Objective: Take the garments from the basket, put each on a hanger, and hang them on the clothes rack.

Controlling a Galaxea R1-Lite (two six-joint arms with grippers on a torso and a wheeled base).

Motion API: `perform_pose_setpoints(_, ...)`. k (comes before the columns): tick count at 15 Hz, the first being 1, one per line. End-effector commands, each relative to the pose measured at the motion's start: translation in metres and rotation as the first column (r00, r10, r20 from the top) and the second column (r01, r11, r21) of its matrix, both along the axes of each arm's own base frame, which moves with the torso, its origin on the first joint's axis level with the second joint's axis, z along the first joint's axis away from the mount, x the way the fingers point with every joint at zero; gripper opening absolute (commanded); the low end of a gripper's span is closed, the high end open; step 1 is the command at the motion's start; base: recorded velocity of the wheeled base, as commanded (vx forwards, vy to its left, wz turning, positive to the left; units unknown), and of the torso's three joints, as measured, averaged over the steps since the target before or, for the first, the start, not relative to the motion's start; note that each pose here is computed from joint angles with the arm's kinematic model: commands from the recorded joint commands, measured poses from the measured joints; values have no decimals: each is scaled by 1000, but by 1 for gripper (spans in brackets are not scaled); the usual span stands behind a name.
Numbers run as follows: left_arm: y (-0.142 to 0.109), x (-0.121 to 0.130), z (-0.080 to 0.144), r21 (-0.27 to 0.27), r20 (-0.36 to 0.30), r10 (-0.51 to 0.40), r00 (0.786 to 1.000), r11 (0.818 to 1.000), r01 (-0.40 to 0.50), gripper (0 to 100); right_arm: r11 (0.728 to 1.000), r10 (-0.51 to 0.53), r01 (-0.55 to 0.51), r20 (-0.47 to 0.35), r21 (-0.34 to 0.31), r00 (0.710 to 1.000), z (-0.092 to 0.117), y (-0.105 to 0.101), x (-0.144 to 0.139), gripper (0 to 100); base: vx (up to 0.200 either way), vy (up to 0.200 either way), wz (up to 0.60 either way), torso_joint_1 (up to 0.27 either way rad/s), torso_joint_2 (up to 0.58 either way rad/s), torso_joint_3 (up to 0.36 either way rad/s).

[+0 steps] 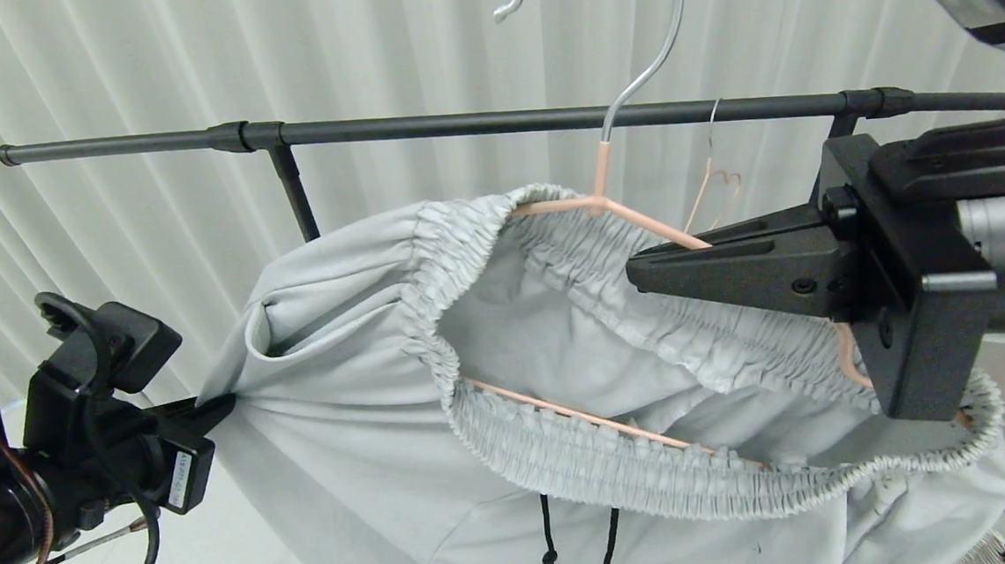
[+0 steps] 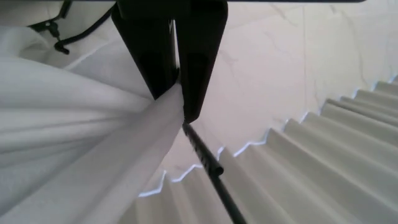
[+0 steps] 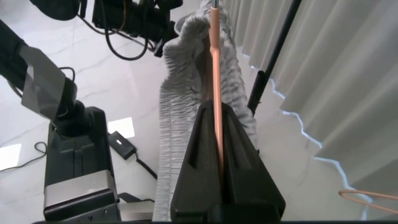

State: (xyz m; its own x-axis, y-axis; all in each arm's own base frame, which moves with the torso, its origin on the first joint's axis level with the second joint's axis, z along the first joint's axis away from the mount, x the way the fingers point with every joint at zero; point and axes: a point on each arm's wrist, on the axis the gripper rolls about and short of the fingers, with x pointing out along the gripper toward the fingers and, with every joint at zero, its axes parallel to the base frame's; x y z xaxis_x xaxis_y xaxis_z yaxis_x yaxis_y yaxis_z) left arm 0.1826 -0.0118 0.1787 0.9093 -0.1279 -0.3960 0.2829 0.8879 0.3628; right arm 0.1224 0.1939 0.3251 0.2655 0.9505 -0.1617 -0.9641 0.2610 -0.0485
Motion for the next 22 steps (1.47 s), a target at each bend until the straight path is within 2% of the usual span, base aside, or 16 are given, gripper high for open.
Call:
perform_pose_setpoints(1, 3, -2, -3, 12, -11, 30, 1000, 999, -29, 0, 1000, 2, -2, 2, 3, 1000, 1, 0, 0, 0, 0, 0, 0, 0, 0, 0)
perform_pose_setpoints(4, 5, -3, -9, 55, -28, 72, 997, 996, -71, 0, 1000, -1, 1, 5, 7, 1000, 1, 0, 0, 0, 0, 0, 0, 0, 0, 0)
perform_pose_setpoints(6, 4, -5, -7, 58, -17, 64, 998, 996, -63, 0, 1000, -7, 7, 6, 8, 1000, 1, -1, 1, 0, 0, 0, 0, 0, 0, 0)
perform_pose_setpoints(7, 3, -7, -5, 56, -8, 59, 998, 997, -58, 100, 1000, -10, 10, 6, 8, 1000, 1, -1, 1, 0, 0, 0, 0, 0, 0, 0)
perform_pose_setpoints(12, -6, -24, -3, 51, 27, 3, 1000, 999, -4, 100, 996, -88, 88, -2, -9, 996, -2, -8, 15, 0, 0, 0, 0, 0, 0, 0)
perform_pose_setpoints(15, -11, -31, 6, 39, 80, -31, 996, 999, 28, 100, 959, -279, 277, -32, -53, 960, -10, -12, 35, 0, 0, 0, 0, 0, 0, 0)
perform_pose_setpoints(18, -16, -31, 13, 33, 156, -63, 986, 998, 59, 100, 920, -390, 385, -81, -70, 917, -17, -12, 48, 0, 0, 0, 0, 0, 0, 0)
perform_pose_setpoints(22, -18, -30, 17, 35, 185, -77, 980, 997, 71, 100, 902, -430, 423, -94, -81, 898, -21, -13, 57, 0, 0, 0, 0, 0, 0, 0)
